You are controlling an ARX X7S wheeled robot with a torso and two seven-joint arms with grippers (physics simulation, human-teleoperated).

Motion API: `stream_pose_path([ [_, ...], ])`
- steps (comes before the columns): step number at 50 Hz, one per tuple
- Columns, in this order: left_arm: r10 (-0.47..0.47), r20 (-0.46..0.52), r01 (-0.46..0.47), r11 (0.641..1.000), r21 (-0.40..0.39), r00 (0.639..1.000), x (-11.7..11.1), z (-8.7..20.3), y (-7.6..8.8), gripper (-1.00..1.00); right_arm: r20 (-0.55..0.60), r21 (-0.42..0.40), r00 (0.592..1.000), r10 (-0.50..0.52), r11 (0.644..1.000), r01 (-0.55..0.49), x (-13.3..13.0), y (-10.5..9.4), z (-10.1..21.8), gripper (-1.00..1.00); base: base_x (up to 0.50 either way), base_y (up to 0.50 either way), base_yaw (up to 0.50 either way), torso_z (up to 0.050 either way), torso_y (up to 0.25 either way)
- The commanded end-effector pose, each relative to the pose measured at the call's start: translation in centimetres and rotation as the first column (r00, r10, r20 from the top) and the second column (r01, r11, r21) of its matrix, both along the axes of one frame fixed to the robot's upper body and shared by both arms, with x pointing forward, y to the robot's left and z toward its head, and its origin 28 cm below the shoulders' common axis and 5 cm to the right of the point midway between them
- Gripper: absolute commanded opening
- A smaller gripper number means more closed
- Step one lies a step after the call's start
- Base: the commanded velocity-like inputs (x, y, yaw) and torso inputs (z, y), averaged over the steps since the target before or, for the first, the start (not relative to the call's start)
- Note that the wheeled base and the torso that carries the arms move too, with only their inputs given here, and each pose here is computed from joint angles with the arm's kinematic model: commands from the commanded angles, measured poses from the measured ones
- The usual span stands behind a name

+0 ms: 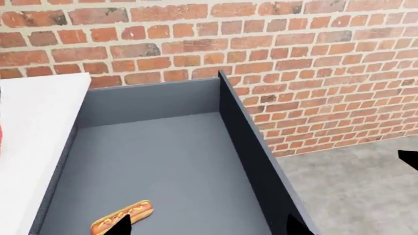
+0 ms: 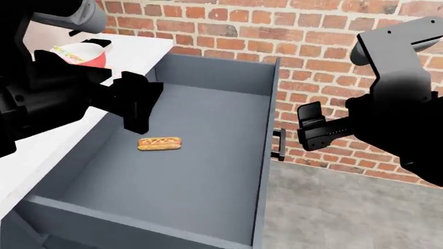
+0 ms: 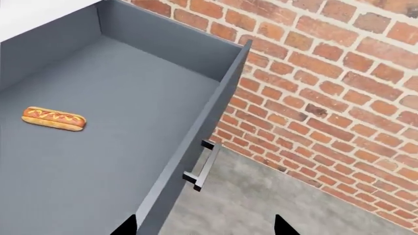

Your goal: Place the bar in the bowl and close the drawer.

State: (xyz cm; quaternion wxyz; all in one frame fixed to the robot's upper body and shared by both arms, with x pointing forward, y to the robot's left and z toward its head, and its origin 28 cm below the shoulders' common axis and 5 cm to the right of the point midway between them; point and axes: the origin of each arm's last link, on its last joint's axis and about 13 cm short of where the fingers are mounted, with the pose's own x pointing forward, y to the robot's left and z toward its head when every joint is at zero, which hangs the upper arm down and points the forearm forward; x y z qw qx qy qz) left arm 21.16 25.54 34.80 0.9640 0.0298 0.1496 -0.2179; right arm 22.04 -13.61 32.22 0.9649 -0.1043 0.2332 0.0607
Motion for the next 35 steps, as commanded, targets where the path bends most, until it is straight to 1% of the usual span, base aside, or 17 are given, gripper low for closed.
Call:
stream_pose_path([
  [1, -0.004, 0.001, 0.004, 1.000, -0.001, 1.000, -0.17, 0.09, -0.03, 1.00, 0.003, -0.004, 1.000, -0.014, 1.000, 0.014, -0.08, 0.01, 0.16, 1.00, 0.00, 0.00, 0.00, 0.000, 0.000],
  [4, -0.005, 0.001, 0.005, 1.000, 0.000, 1.000, -0.17, 0.08, -0.05, 1.00, 0.013, -0.027, 0.998, -0.066, 0.997, 0.066, 0.14, -0.04, 0.16, 1.00, 0.00, 0.00, 0.00, 0.000, 0.000],
  [7, -0.004, 0.000, 0.004, 1.000, 0.001, 1.000, -0.15, 0.04, -0.05, 1.00, 0.015, -0.032, 0.996, -0.085, 0.996, 0.086, 0.29, -0.11, 0.17, 1.00, 0.00, 0.00, 0.00, 0.000, 0.000],
  [9, -0.004, 0.000, 0.004, 1.000, 0.001, 1.000, -0.14, 0.03, -0.06, 1.00, 0.023, -0.046, 0.996, -0.082, 0.995, 0.083, 0.18, -0.08, 0.18, 1.00, 0.53, -0.08, 0.00, 0.000, 0.000],
  [23, -0.003, -0.006, 0.003, 1.000, 0.005, 1.000, 0.10, -0.14, -0.12, 1.00, 0.026, -0.050, 0.996, -0.085, 0.995, 0.086, 0.21, -0.11, 0.13, 1.00, 0.53, -0.07, 0.00, 0.000, 0.000],
  [31, -0.004, -0.003, 0.004, 1.000, 0.006, 1.000, 0.01, -0.07, -0.17, 1.00, 0.031, -0.046, 0.995, -0.094, 0.994, 0.095, 0.07, -0.16, 0.27, 1.00, 0.49, 0.10, 0.00, 0.000, 0.000],
  [35, -0.004, -0.003, 0.004, 1.000, 0.007, 1.000, -0.01, -0.06, -0.19, 1.00, 0.029, -0.040, 0.994, -0.110, 0.993, 0.111, 0.17, -0.22, 0.33, 1.00, 0.08, 0.02, 0.00, 0.000, 0.000],
])
